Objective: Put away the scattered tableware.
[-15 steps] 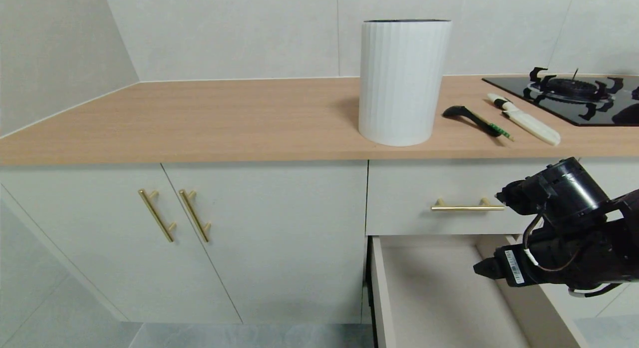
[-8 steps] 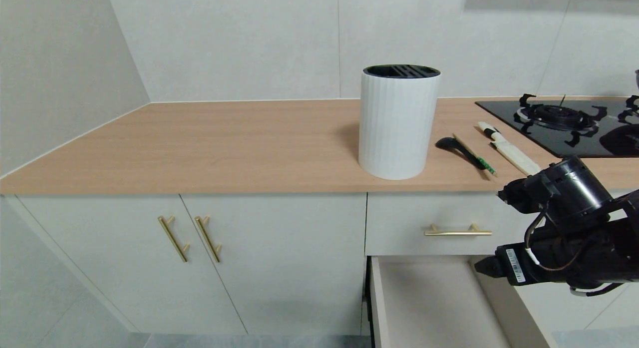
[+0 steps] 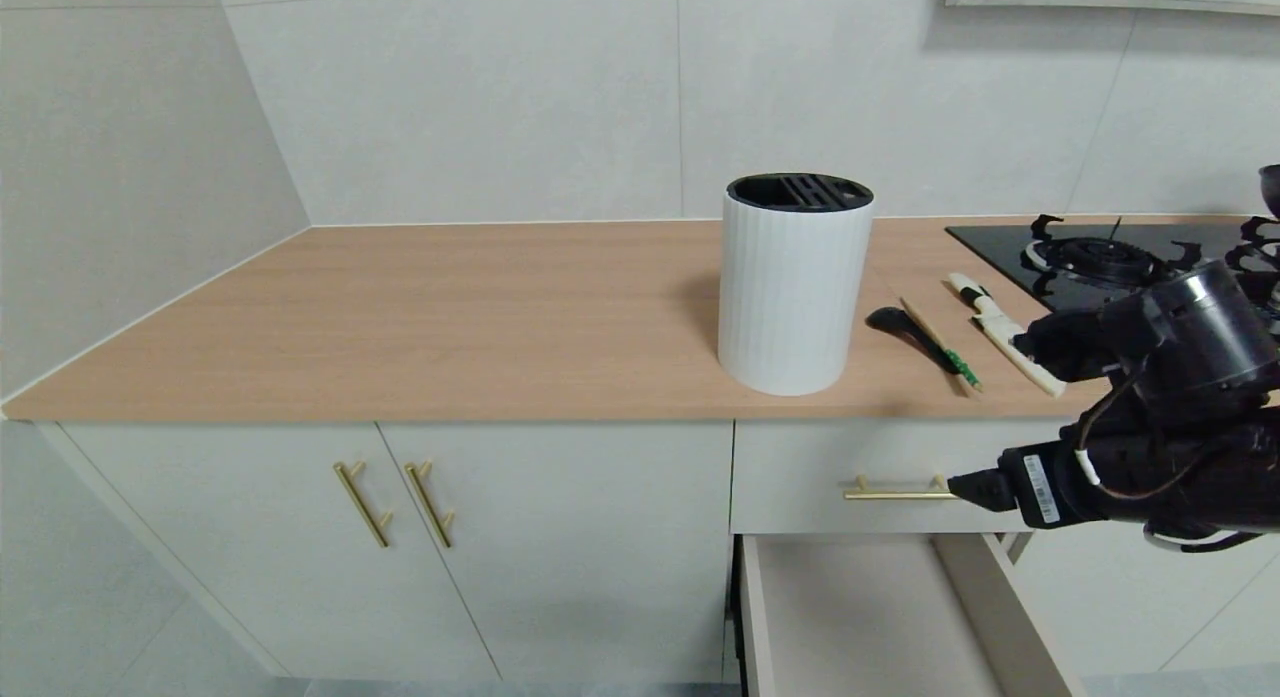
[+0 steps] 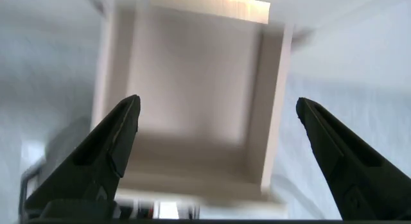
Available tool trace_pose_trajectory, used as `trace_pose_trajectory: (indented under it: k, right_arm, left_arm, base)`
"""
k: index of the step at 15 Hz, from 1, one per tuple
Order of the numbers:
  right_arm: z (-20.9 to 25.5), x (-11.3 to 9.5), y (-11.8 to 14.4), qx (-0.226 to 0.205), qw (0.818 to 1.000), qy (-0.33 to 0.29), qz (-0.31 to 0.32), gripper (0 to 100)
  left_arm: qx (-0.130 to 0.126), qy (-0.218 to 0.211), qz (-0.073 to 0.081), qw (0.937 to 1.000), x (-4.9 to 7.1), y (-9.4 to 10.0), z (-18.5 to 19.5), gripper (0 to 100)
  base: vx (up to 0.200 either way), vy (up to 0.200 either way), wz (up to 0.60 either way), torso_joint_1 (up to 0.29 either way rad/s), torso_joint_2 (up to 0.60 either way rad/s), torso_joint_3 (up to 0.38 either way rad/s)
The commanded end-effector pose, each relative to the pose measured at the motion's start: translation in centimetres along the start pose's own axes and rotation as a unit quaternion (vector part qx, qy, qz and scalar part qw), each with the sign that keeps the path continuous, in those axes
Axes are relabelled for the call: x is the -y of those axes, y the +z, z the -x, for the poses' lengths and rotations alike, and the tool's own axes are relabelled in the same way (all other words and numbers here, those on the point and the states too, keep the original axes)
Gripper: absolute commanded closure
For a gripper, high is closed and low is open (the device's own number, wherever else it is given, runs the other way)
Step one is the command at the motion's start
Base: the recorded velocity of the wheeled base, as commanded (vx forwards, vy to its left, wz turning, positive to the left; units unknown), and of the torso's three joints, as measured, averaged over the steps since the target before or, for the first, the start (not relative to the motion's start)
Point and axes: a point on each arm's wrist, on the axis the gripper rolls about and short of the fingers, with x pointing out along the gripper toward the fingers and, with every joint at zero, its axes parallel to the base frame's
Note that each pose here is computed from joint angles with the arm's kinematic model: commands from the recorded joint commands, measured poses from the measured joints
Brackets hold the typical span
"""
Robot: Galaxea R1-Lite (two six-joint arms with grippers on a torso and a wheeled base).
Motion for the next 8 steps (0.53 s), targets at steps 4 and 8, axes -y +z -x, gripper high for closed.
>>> trace_pose_trajectory:
  k: [4, 8]
  right_arm:
    - [1.9, 1.4, 4.9, 0.092, 0.995, 0.009, -0.024, 0]
    - [-2.9, 1.6, 5.7, 0.086, 0.995, -0.007, -0.042, 0]
  left_arm:
    - [0.0, 0.0, 0.0, 1.0, 0.0, 0.0, 0.0, 0]
    - [0.0, 0.0, 0.0, 1.0, 0.0, 0.0, 0.0, 0]
  base:
    - [0.0, 0.0, 0.0, 0.0, 0.0, 0.0]
    - [0.0, 0.0, 0.0, 0.0, 0.0, 0.0]
